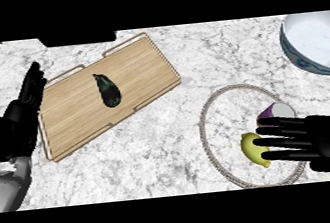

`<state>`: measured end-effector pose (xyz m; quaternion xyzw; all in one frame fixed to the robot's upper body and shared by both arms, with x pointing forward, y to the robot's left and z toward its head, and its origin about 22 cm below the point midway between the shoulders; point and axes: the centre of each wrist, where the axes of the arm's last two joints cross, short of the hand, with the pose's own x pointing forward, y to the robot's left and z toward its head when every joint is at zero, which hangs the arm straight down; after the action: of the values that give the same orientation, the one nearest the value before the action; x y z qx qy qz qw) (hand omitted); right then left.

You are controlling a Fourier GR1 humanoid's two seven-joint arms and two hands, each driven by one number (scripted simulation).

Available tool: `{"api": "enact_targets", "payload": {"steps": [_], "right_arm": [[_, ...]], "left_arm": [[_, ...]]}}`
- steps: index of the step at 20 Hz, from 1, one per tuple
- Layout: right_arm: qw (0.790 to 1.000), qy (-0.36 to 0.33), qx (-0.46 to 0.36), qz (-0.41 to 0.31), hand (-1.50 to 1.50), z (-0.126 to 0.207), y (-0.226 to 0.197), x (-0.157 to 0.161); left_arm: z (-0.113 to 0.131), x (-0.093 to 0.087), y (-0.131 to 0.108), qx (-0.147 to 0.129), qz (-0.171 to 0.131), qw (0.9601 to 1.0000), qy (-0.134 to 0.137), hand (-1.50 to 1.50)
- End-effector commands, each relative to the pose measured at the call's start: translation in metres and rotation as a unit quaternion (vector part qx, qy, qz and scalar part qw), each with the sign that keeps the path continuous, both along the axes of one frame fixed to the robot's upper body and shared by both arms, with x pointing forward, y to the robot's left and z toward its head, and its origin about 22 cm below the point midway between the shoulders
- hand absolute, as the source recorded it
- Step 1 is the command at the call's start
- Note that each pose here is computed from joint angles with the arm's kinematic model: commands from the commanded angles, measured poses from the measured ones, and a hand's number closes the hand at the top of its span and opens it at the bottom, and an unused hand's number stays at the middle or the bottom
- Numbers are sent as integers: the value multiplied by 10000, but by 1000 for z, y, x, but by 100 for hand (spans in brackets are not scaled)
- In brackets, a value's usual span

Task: Pick the lemon from the placemat and place it in the bowl

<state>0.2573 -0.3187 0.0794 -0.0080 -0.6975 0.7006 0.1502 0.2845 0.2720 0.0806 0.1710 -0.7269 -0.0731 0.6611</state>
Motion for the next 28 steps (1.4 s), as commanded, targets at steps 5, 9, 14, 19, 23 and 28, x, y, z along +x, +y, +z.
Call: {"api": "enact_targets", "payload": {"steps": [5,9,14,19,23,28], "right_arm": [[9978,-396,-503,-144,-150,-16,4,-12],[9981,-403,-436,-141,-150,-55,35,-9],[9983,-330,-427,-212,-150,-60,43,25],[9973,-303,-660,-47,-150,-79,65,12],[9976,-368,-584,-79,-150,-81,57,36],[9941,-906,-560,215,150,-97,70,17]], "left_arm": [[13,-1,1,-14,1,10000,9,0],[-19,7,13,-22,9,10000,1,0],[-5,3,5,38,-19,10000,-9,0],[-7,10,-20,-42,41,10000,-17,0],[-12,19,-5,77,63,9999,-77,0],[0,3,-12,-41,14,10000,-55,0]]}}
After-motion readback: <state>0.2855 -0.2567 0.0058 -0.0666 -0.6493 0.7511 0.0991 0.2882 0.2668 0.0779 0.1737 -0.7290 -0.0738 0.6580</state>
